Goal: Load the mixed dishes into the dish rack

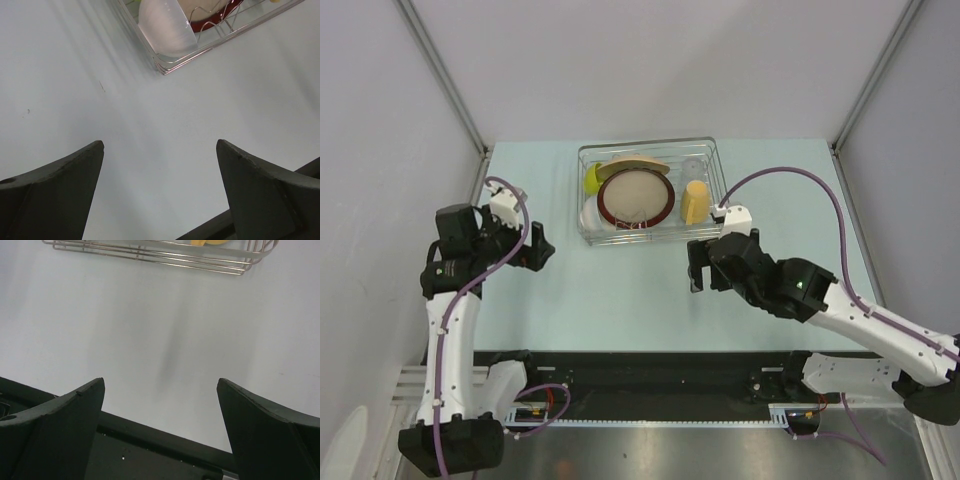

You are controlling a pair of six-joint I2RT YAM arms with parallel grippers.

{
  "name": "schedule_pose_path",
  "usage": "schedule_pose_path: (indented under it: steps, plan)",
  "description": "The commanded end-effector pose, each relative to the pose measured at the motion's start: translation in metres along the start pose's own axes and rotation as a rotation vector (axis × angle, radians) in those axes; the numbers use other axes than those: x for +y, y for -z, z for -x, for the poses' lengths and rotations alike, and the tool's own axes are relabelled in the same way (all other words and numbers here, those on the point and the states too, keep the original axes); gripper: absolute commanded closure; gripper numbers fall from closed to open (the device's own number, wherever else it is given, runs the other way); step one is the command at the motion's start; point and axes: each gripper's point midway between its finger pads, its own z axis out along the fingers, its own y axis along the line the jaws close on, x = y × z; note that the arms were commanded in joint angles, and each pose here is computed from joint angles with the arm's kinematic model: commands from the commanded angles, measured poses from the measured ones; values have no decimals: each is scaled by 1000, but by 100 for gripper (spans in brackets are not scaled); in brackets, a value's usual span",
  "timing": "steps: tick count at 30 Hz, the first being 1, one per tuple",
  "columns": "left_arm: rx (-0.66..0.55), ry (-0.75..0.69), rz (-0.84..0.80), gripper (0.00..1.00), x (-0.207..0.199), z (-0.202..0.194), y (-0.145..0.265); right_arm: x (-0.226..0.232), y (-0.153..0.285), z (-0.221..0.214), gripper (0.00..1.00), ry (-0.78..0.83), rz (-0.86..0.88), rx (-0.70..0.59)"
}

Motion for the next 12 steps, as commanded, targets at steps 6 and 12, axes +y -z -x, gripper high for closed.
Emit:
schedule_pose_path:
  steps: [6, 12]
  plan:
    - [-22, 34, 11, 0, -1, 10, 6, -5, 6, 12, 0, -57, -31, -81]
    - [-19, 44, 8, 0, 0, 12, 4, -8, 6, 14, 0, -37, -38, -91]
